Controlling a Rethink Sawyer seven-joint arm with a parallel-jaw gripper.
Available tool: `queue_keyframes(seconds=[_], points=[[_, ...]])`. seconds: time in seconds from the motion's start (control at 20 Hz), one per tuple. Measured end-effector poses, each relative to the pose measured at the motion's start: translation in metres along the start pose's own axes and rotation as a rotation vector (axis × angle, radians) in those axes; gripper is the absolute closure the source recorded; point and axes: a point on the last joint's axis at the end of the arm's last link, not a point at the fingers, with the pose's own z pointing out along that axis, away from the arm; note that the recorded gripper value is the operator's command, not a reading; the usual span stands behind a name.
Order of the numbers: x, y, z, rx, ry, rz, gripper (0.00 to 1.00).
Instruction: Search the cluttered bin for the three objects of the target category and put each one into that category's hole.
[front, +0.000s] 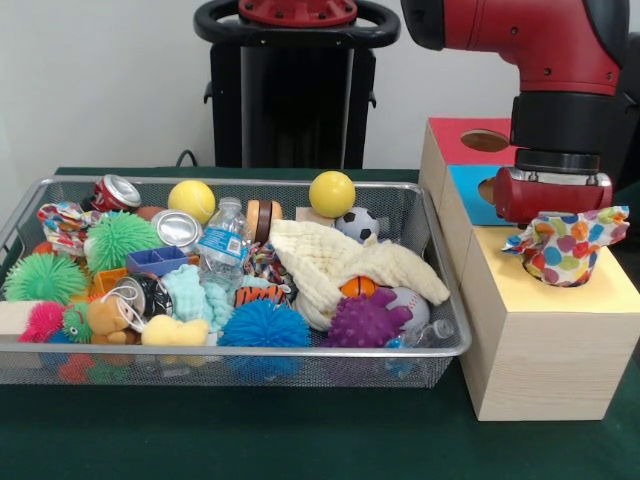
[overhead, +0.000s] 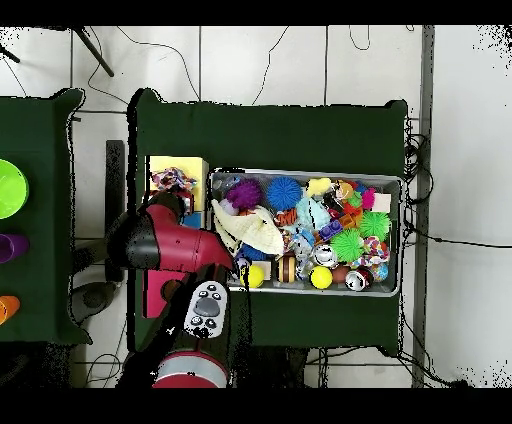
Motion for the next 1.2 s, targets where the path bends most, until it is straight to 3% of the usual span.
queue_keyframes(seconds=[0.2,0.25,1.2], points=[[0.0000,-0.0001,-0.0002,0.001,0.000,-0.001,1.00],[-0.0010,-0.0002,-0.0003,0.001,-0.003,0.000,0.00],[-0.0078,-0.0008,-0.0035,0.000,-0.006,0.007,0.00]])
